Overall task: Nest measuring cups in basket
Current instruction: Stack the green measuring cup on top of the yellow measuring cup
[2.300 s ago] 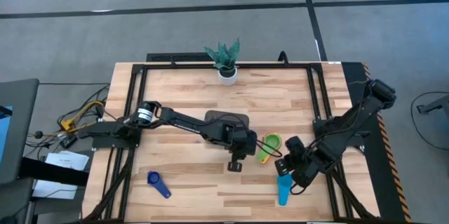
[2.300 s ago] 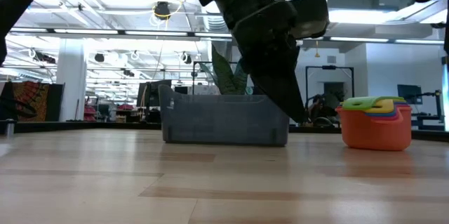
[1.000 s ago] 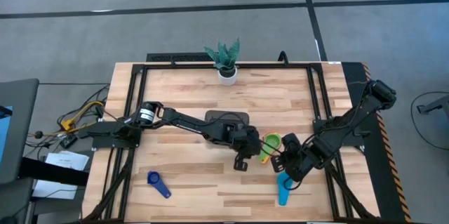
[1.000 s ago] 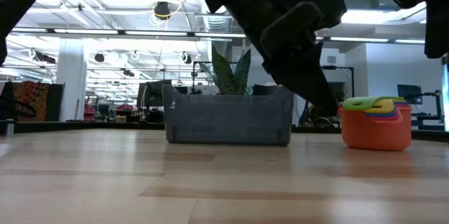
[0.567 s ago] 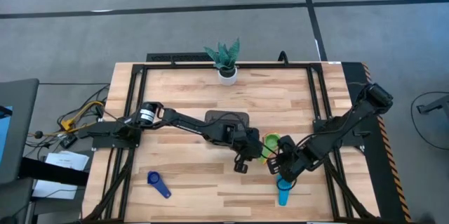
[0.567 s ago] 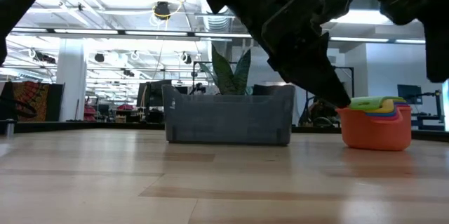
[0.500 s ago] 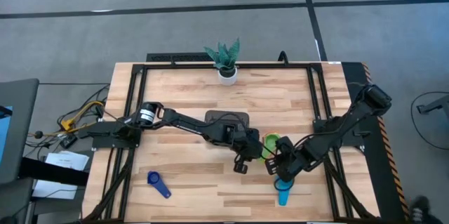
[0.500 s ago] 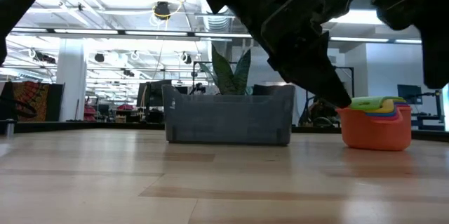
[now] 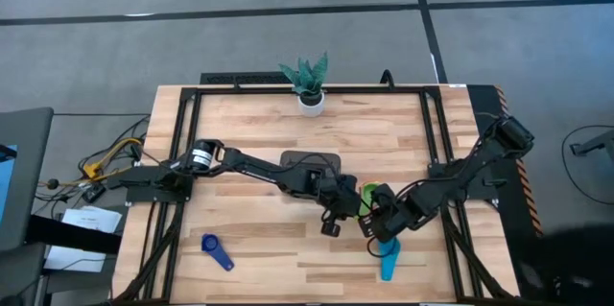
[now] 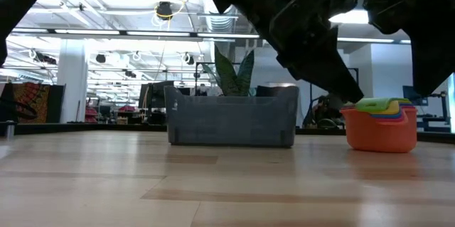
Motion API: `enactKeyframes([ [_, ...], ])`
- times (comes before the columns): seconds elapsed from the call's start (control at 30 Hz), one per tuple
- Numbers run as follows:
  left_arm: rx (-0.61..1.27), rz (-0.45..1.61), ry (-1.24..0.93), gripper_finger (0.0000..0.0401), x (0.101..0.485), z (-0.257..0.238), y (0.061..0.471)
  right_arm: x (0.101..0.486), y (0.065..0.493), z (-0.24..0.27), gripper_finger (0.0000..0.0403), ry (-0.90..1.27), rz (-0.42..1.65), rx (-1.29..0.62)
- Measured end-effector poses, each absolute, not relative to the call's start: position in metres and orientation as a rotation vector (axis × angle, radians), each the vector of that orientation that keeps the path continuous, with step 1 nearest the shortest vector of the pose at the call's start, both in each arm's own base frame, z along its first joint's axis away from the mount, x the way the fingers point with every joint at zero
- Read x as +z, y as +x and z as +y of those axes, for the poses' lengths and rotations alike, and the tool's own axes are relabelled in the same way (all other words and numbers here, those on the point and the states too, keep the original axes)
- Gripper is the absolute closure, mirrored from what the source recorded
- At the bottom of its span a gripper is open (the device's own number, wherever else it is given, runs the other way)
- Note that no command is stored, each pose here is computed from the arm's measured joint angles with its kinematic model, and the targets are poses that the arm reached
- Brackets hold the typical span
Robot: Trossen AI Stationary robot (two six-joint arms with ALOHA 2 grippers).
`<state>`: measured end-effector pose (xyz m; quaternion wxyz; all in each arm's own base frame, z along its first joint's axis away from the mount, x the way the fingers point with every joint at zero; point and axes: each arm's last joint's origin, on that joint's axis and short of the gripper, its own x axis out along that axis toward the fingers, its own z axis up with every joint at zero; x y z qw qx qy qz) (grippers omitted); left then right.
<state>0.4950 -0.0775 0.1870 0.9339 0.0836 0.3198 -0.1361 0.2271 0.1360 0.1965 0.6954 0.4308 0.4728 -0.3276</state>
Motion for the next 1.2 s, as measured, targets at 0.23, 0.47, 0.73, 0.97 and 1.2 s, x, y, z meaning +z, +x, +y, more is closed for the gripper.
enactKeyframes([
  [0.23, -0.203, 0.738, 0.156, 0.0385, 0.186, -0.072, 0.490, 0.195, 0.224, 0.136, 0.0387, 0.950, 1.067, -0.761],
  [0.47, -0.271, 0.714, 0.206, 0.0385, 0.176, -0.073, 0.495, 0.188, 0.222, 0.130, 0.0386, 0.929, 1.073, -0.783],
  [0.73, -0.294, 0.665, 0.263, 0.0385, 0.170, -0.074, 0.500, 0.188, 0.222, 0.130, 0.0387, 0.893, 1.093, -0.761],
  [0.97, -0.306, 0.660, 0.299, 0.0385, 0.171, -0.073, 0.501, 0.188, 0.225, 0.126, 0.0385, 0.856, 1.093, -0.735],
  [1.2, -0.301, 0.667, 0.293, 0.0385, 0.176, -0.073, 0.499, 0.193, 0.226, 0.127, 0.0387, 0.858, 1.088, -0.729],
])
